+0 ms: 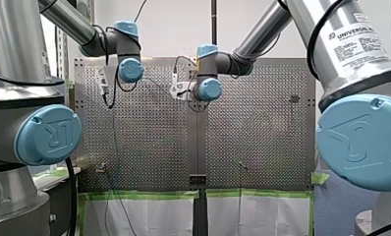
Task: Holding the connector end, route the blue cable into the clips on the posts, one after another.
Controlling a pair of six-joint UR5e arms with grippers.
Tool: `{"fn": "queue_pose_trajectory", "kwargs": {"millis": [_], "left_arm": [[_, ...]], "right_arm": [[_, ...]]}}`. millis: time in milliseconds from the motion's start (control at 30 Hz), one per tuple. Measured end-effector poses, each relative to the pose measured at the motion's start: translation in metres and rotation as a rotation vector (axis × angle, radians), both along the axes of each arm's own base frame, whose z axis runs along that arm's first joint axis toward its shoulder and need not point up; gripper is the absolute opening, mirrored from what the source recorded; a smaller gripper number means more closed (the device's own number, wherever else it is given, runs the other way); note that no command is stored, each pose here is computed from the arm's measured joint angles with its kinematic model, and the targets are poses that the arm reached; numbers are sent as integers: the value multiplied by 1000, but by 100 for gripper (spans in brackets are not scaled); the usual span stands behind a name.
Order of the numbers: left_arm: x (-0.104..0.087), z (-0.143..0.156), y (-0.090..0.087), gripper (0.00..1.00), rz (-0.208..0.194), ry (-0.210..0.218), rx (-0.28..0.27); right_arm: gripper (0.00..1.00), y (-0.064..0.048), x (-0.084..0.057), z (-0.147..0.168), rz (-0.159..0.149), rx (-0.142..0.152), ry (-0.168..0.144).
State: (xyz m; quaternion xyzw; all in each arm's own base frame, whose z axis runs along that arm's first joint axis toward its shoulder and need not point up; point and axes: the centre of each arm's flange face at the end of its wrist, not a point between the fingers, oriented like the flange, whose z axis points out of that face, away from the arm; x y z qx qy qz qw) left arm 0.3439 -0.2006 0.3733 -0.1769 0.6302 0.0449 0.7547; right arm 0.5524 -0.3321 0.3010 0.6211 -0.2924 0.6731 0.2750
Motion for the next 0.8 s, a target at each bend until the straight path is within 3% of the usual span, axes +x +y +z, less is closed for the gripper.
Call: {"fn": "queue_pose_trajectory", "kwargs": {"millis": [300, 433, 567, 667, 800], "left_arm": [[16, 13, 9, 0, 24, 47, 27], [26, 9, 10, 0, 20, 89, 44], [26, 16, 15, 0, 16, 100, 47], [27, 25, 19, 0, 21, 101, 46], [30, 23, 21, 0, 26, 135, 54]], "right_arm": [[0, 6, 22, 36, 32, -11, -44], [0, 8, 29, 51, 42, -16, -53], [0, 9, 36, 66, 50, -30, -73], [0, 9, 41, 79, 57, -43, -97], [0, 7, 48, 94, 69, -53, -132]]}}
